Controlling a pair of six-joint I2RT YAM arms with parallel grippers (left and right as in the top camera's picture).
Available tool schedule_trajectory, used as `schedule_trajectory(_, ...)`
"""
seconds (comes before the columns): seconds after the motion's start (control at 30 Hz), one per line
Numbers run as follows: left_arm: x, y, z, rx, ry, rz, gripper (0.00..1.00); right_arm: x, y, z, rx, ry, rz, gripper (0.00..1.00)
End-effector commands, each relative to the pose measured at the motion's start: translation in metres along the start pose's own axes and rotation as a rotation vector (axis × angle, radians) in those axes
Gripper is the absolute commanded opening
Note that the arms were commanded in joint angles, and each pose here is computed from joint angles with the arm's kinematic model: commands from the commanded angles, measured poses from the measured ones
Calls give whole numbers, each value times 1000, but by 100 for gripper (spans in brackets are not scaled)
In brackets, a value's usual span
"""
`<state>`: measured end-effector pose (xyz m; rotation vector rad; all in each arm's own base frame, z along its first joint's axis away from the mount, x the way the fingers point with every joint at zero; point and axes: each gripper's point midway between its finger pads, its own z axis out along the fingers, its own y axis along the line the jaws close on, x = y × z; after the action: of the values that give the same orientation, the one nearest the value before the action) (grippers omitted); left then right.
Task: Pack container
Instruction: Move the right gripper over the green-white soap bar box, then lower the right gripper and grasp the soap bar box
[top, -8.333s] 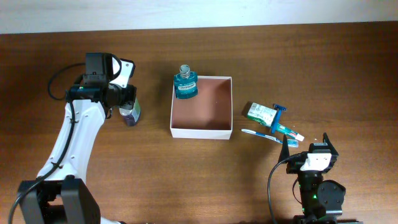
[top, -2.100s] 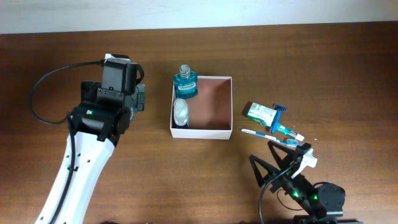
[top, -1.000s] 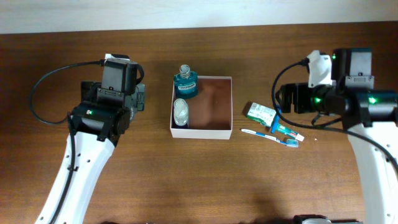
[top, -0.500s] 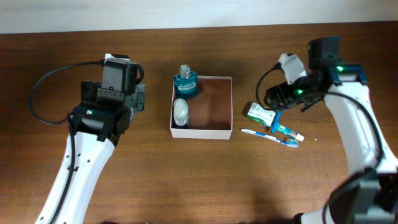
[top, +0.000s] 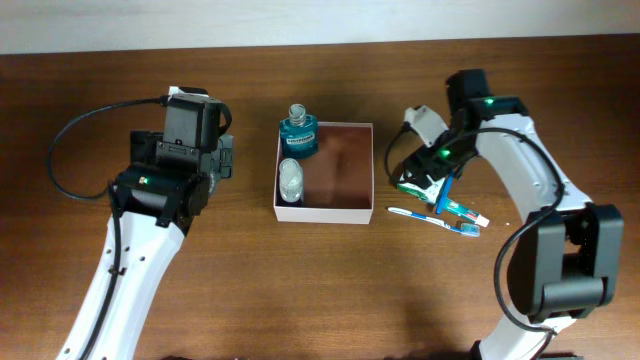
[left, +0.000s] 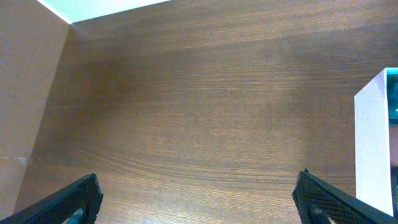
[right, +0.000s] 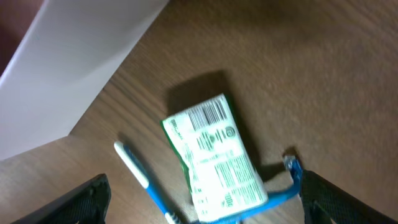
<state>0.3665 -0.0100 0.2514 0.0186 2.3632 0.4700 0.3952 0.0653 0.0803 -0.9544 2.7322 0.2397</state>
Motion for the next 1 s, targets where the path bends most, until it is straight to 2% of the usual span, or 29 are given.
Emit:
schedule_trajectory(0.0,-5,5,-3,-15,-13,-11,99,-2,-8,10,74,42,-48,90)
schedule_trajectory(0.4,-5,5,-3,-14,-13,-11,100,11,-7,41,44,107,-41,90)
schedule_trajectory(0.6,-5,5,-3,-15,-13,-11,99,19,-13,42,73,145,-37,90)
schedule_trajectory(0.97,-5,5,-3,-14,-13,-11,100,33,-10,61,70,151,-34,90)
